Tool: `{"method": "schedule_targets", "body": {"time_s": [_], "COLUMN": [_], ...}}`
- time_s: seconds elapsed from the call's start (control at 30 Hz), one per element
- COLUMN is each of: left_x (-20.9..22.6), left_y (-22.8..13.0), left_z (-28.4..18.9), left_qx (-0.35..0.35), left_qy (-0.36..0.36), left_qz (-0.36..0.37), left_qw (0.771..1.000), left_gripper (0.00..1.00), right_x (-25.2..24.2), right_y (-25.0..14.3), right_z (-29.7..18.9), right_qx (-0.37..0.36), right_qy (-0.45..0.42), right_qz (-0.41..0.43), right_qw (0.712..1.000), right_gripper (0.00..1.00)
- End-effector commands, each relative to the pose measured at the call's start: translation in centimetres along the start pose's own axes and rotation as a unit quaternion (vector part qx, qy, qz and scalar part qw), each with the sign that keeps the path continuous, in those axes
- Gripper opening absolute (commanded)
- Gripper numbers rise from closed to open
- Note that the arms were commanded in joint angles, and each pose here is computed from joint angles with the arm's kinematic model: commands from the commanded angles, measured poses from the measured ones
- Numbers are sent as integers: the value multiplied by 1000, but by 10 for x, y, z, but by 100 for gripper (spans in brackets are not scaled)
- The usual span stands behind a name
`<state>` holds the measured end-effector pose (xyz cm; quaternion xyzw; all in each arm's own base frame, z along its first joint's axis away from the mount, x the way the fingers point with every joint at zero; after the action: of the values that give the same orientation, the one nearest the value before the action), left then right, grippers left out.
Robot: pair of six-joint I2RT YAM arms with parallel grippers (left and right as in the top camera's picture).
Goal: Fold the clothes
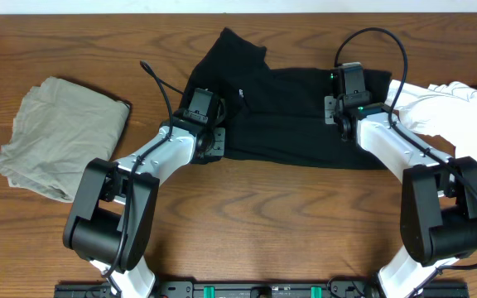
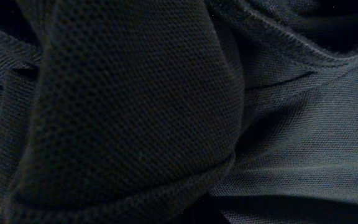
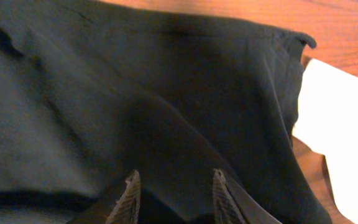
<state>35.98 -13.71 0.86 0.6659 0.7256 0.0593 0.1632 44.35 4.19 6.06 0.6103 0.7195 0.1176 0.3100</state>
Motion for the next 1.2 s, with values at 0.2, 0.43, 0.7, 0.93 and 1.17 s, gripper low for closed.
{"method": "schedule_targets", "body": {"time_s": [0.2, 0.43, 0.7, 0.93, 1.17], "left_x": [18, 19, 21, 21, 21], "left_y": [-29, -32, -36, -36, -36], "left_z": [12, 12, 11, 11, 11], "left_qx": [42, 48, 56, 56, 56], "left_qy": [33, 35, 39, 39, 39], "left_qz": [1, 1, 1, 1, 1], "left_qw": [999, 998, 998, 998, 998], "left_gripper": [6, 6, 6, 6, 6], "right_x": [-24, -84, -82, -82, -77], "right_y": [-46, -85, -124, -138, -128], "right_z": [-29, -48, -18, -2, 5], "right_qx": [100, 170, 226, 233, 209], "right_qy": [-32, -71, 64, 72, 97], "right_qz": [28, 156, 275, 271, 263], "right_qw": [994, 970, 932, 931, 937], "right_gripper": [45, 48, 44, 42, 38]}}
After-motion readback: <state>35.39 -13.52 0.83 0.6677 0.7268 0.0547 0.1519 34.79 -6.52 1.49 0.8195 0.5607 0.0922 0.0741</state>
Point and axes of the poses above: each gripper's point midway between its finger pads, its own z axis out along the fingers, its own x axis along the line the jaws close on, y = z × x, the point moved 1 cm from there along -z, back along the fingers, and after that the axes turned 10 degrees about -z, right-handed, at the moved point
